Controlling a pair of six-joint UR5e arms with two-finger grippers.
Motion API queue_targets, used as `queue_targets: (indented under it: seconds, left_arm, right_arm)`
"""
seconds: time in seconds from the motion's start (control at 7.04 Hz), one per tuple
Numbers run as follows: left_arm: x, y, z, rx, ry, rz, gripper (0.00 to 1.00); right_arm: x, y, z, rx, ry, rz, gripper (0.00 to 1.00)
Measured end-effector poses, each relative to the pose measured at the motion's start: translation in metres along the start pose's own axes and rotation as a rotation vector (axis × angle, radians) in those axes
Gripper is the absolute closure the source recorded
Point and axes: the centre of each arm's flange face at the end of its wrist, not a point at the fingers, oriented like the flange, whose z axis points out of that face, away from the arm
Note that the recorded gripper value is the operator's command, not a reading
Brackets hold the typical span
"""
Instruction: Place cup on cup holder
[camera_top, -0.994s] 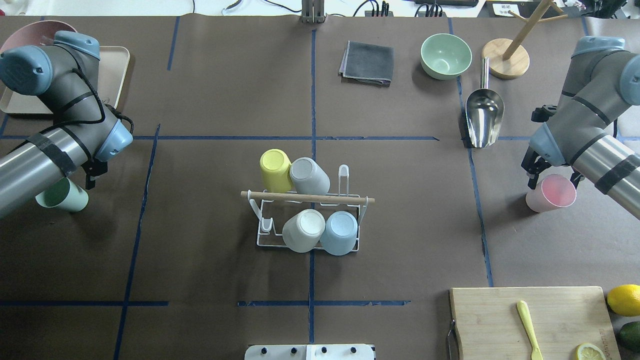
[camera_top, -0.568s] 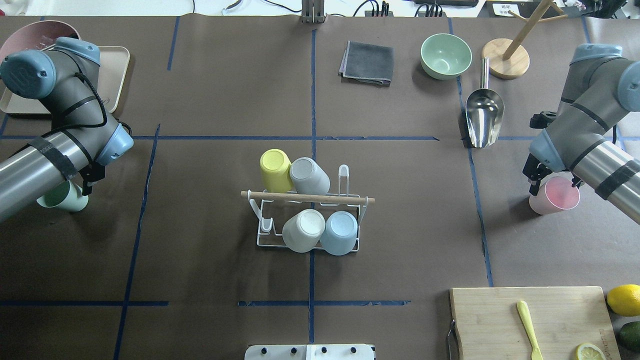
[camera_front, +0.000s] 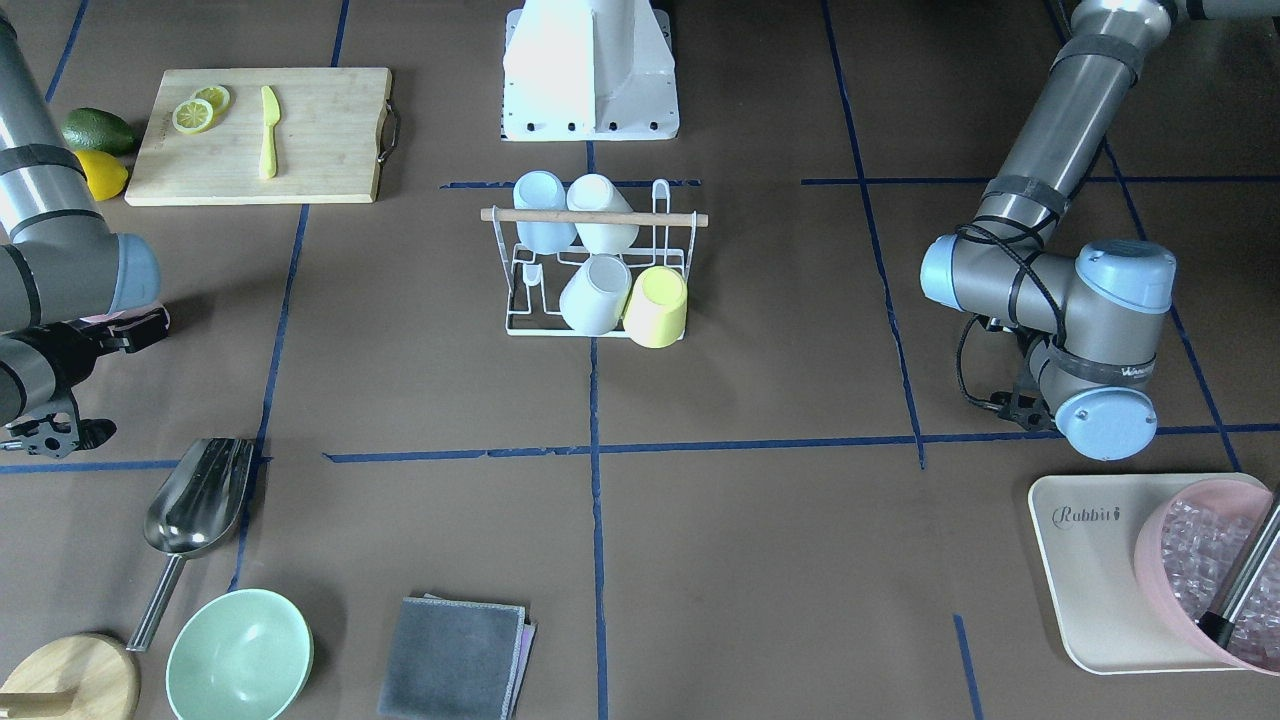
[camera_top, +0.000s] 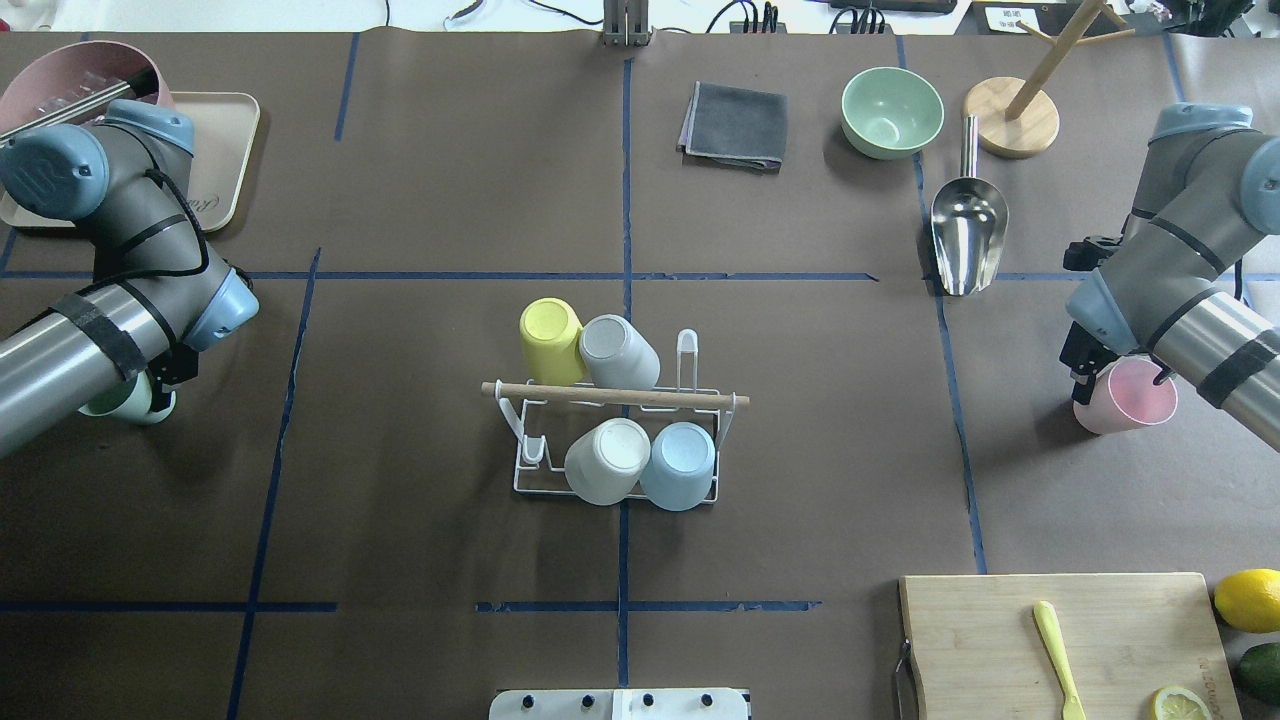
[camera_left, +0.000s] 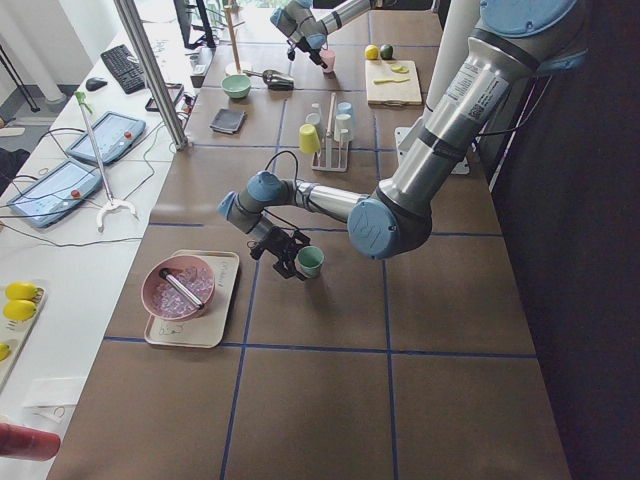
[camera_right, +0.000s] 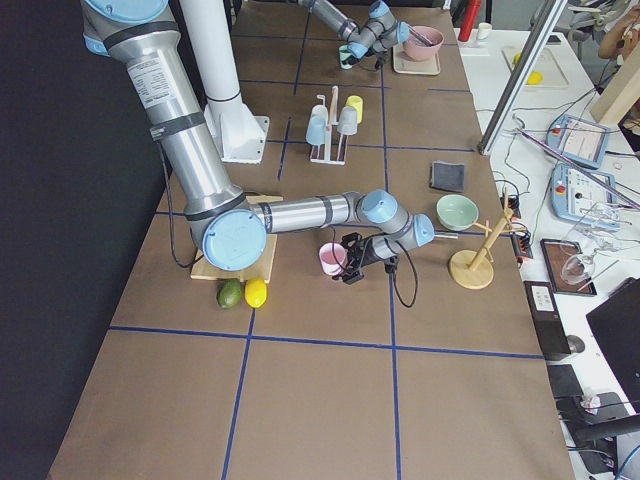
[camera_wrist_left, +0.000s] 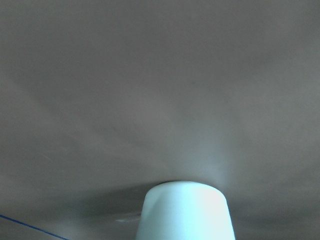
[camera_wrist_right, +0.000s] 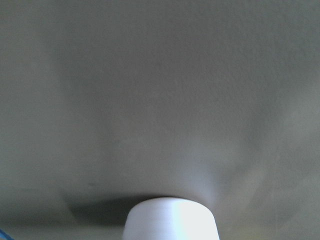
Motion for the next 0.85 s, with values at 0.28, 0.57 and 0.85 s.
queue_targets:
  seconds: [0.28, 0.57, 0.85]
  left_arm:
    - [0.000, 0.000, 0.006, -0.008, -0.001, 0.001, 0.68]
    - [0.003, 0.001, 0.005, -0.007, 0.001, 0.027, 0.93]
    - [0.014, 0.008, -0.007, 0.009, 0.030, 0.069, 0.93]
  right_arm:
    - [-0.004, -0.004, 0.013, -0.020, -0.016, -0.002, 0.05]
    - [-0.010, -0.007, 0.025, -0.042, -0.012, -0.002, 0.96]
    - [-0.009, -0.006, 0.025, -0.050, -0.012, 0.011, 1.00]
